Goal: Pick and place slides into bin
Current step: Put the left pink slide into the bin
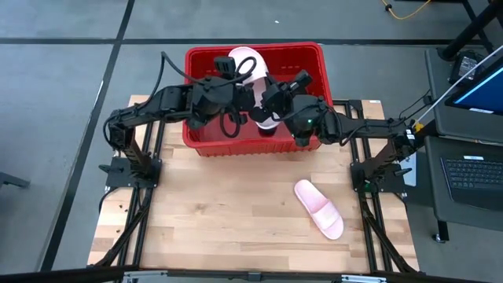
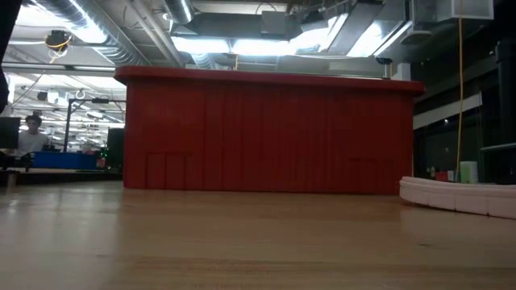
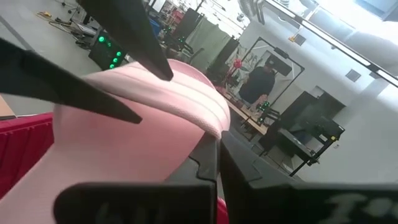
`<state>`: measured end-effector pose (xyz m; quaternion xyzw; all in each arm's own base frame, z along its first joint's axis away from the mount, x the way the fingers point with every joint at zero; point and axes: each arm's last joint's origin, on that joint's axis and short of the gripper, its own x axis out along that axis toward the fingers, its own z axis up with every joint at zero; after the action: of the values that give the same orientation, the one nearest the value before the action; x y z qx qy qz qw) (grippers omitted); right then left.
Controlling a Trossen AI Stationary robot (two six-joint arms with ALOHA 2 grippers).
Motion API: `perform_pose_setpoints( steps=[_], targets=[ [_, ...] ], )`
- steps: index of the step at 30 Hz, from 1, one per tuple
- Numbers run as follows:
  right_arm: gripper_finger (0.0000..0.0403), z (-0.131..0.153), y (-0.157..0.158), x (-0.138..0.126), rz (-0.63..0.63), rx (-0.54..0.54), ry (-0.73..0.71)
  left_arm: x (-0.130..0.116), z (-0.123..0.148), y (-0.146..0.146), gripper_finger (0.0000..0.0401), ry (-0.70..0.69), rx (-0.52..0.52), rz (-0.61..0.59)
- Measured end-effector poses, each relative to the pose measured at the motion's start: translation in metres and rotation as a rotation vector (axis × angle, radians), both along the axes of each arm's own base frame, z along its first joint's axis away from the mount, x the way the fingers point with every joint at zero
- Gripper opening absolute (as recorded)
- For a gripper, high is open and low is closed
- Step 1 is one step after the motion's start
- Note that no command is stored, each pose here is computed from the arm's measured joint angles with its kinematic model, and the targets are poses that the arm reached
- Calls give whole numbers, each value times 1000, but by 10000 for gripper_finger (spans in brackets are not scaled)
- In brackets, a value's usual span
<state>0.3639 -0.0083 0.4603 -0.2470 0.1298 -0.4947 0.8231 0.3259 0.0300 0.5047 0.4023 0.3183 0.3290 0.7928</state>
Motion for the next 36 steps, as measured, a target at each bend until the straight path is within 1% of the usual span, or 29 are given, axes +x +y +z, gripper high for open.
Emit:
perform_pose_setpoints(
  steps=[8,12,15,19,24,25,27,32,36],
  targets=[
    [6,0,6,0,13,4,-7,-1,-1,9,116,22,4,25],
    [6,1,14,1,64,9,-23,-4,-2,17,116,39,24,85],
    [6,0,15,1,67,8,-22,-4,-3,21,112,48,3,65],
    [6,0,16,1,68,8,-22,-4,-4,22,85,59,-1,49],
    [6,0,16,1,70,8,-21,-4,-4,22,18,78,7,39],
    [6,0,16,1,70,8,-21,-4,-4,22,11,79,7,38],
    [8,0,16,1,71,8,-20,-5,-4,22,10,79,7,37],
    [42,1,18,1,76,11,-29,-8,-2,22,7,80,9,31],
    [74,1,24,-1,34,15,-36,-10,-1,26,7,76,4,34]
  ],
)
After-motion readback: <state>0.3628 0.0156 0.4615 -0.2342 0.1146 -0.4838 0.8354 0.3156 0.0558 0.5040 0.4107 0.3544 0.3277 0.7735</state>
